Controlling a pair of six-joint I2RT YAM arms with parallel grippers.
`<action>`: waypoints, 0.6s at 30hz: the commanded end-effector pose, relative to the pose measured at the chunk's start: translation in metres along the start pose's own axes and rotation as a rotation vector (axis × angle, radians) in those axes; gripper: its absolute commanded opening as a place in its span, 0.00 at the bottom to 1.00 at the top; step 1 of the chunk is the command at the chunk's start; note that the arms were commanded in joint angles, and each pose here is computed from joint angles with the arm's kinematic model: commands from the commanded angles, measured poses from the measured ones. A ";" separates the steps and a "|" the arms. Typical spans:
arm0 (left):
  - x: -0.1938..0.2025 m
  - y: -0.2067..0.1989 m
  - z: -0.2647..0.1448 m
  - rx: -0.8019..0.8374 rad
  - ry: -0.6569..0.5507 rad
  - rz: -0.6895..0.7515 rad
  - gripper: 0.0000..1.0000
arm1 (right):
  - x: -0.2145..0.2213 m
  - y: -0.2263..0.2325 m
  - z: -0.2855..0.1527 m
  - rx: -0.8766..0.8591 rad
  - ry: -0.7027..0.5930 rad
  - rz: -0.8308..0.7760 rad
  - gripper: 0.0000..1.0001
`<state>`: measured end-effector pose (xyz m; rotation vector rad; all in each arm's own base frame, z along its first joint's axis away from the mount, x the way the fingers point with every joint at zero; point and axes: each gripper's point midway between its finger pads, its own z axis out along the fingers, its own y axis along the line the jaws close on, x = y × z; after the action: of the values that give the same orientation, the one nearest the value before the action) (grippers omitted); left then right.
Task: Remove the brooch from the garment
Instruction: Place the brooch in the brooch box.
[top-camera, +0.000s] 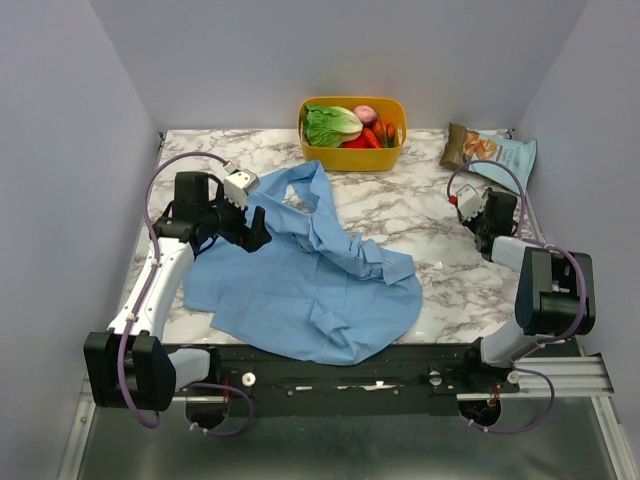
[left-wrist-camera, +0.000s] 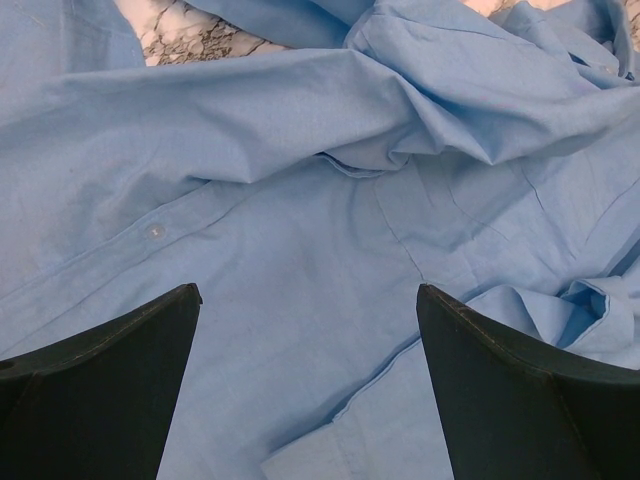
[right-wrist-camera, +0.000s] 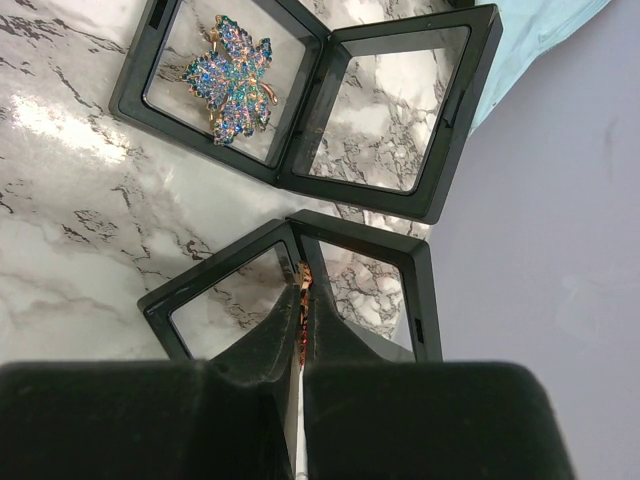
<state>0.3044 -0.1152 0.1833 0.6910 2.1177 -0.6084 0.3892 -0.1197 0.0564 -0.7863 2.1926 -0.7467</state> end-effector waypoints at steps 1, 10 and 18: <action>-0.004 -0.003 -0.004 0.014 -0.029 0.005 0.99 | -0.004 -0.008 0.004 0.014 -0.009 0.011 0.14; -0.004 -0.003 -0.004 0.016 -0.031 0.007 0.99 | -0.001 -0.004 0.005 -0.008 0.006 0.019 0.18; -0.004 -0.004 -0.005 0.017 -0.034 0.008 0.99 | -0.003 0.000 0.002 -0.034 -0.005 0.024 0.20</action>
<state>0.3046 -0.1141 0.1836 0.6864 2.1165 -0.6116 0.3907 -0.1194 0.0551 -0.7866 2.2018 -0.7380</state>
